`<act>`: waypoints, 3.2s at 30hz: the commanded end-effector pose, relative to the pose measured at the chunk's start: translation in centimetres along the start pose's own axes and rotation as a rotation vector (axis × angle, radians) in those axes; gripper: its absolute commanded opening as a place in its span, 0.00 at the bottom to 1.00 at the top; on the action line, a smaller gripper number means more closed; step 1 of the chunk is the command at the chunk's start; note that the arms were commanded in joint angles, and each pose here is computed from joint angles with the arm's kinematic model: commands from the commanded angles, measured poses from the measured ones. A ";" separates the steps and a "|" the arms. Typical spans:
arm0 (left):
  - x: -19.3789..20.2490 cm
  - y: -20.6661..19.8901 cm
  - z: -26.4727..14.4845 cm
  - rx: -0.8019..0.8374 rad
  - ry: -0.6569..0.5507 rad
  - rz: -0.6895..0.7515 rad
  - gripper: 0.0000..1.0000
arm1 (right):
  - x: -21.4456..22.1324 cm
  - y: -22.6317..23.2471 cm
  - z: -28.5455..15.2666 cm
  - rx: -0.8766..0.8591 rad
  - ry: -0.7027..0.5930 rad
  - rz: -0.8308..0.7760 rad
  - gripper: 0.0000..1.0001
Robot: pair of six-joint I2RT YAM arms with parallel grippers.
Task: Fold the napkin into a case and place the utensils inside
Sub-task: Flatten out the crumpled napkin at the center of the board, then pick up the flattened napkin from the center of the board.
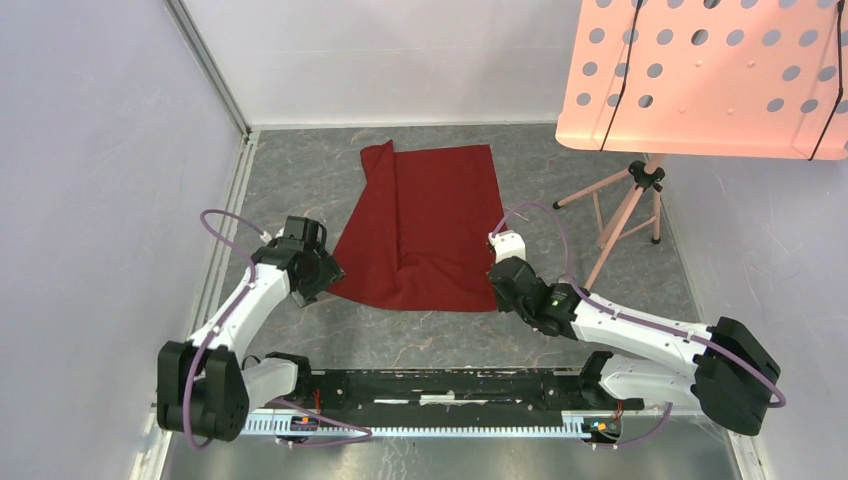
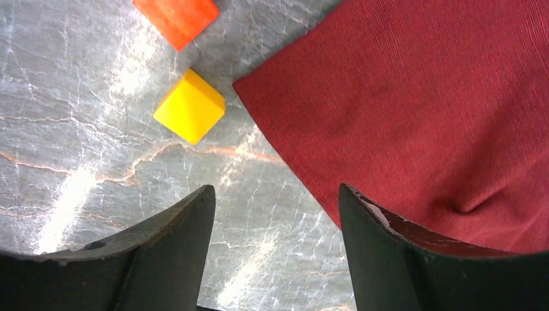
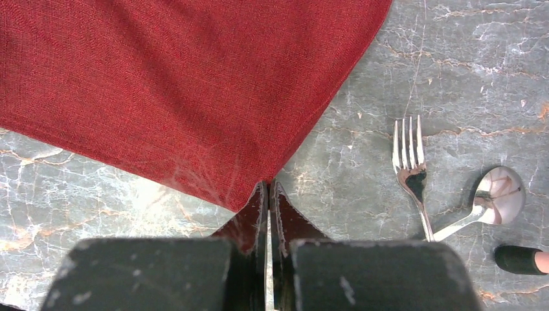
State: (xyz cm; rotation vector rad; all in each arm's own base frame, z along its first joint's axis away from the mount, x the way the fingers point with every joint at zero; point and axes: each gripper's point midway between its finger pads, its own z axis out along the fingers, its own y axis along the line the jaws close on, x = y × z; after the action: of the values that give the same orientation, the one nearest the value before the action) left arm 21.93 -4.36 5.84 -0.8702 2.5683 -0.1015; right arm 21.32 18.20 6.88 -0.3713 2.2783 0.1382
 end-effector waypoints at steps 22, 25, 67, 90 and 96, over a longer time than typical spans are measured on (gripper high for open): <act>-5.5 1.5 3.4 -0.088 -0.024 -0.231 0.73 | -1.7 1.7 -0.1 -0.086 -0.055 0.023 0.00; -5.5 1.3 3.5 -0.082 -0.015 -0.229 0.69 | -1.2 2.0 0.0 -0.095 -0.034 0.035 0.00; 4.3 3.9 2.7 -0.020 0.071 -0.297 0.02 | 3.9 -0.7 -2.1 0.144 0.229 0.341 0.39; 3.4 3.5 2.7 -0.014 0.053 -0.255 0.02 | 3.8 -2.1 -0.3 0.366 0.258 0.429 0.49; 3.1 3.3 2.6 -0.011 0.046 -0.251 0.02 | 4.9 -2.8 0.4 0.377 0.260 0.454 0.51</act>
State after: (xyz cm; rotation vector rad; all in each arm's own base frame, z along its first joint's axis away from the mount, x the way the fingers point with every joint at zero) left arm 18.19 -3.44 1.32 -1.2274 2.5050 -0.1805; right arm 18.60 14.99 3.25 0.2823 2.5891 -0.1163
